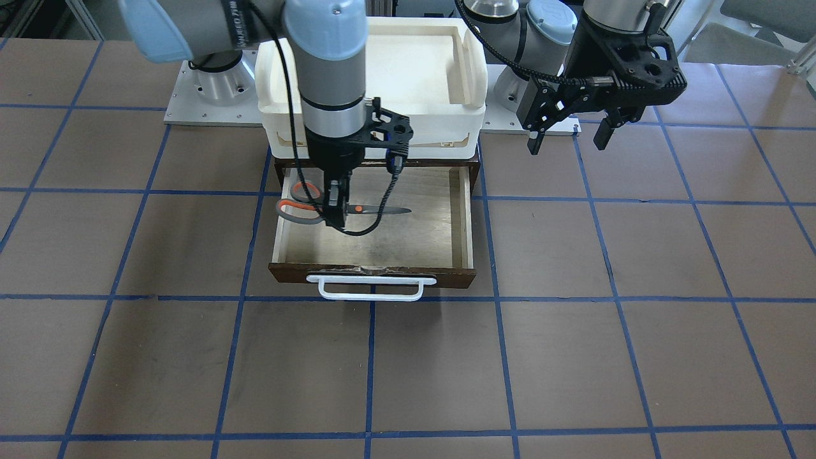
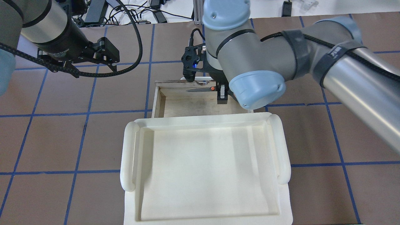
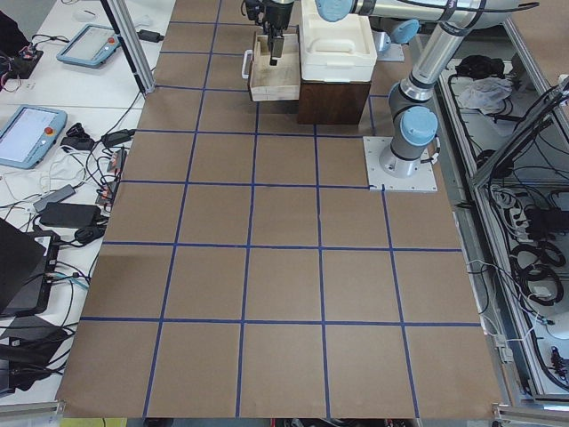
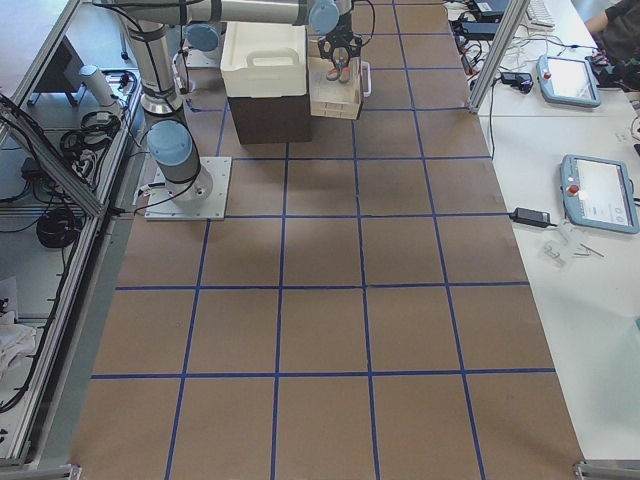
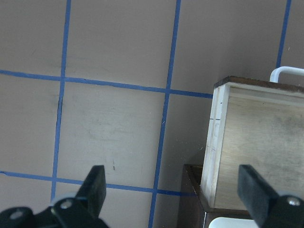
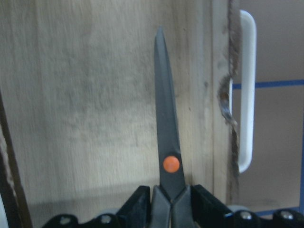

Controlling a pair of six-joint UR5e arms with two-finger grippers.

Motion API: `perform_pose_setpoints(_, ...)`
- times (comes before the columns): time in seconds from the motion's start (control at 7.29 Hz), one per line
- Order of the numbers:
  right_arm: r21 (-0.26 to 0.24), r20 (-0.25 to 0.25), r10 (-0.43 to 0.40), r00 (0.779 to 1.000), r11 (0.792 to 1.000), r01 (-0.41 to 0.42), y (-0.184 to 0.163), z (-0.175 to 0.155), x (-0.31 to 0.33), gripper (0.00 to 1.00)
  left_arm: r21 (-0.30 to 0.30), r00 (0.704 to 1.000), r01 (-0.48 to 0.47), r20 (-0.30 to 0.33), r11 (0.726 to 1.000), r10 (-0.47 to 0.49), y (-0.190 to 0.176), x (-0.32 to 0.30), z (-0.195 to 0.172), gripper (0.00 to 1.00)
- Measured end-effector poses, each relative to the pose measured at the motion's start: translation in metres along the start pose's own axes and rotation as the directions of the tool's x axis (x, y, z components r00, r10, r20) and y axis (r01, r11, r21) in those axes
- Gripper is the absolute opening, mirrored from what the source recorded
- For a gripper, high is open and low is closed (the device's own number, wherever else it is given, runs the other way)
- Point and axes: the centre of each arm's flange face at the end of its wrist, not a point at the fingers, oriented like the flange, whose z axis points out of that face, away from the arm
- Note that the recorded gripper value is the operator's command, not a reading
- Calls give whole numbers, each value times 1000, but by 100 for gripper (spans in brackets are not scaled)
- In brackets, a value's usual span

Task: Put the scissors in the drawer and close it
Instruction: 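Carry the scissors with the right gripper over the open drawer, then lower the scissors into the drawer and open the right gripper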

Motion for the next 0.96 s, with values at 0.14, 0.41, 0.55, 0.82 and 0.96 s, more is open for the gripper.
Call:
perform_pose_setpoints(0.14,-13,-10,-33,999,999,33,-25,11,-12,0,0,1000,-1,2,1000,1,0,0,0,100)
perform_pose_setpoints(0.41,-24,-8,-69,998,997,69,-41,22,-23,0,-1,1000,-6,3,1000,6,0,0,0,100)
perform_pose_setpoints(0.55,-30,2,-79,997,996,79,-41,30,-27,0,-2,1000,-6,4,1000,6,1,-1,-1,100)
perform_pose_setpoints(0.82,-29,3,-80,997,996,80,-39,47,-31,0,-5,1000,-7,5,1000,7,1,-1,0,100)
perform_pose_setpoints(0.96,-25,2,-79,997,997,79,-38,51,-30,0,-9,1000,-8,4,1000,8,1,-1,2,100)
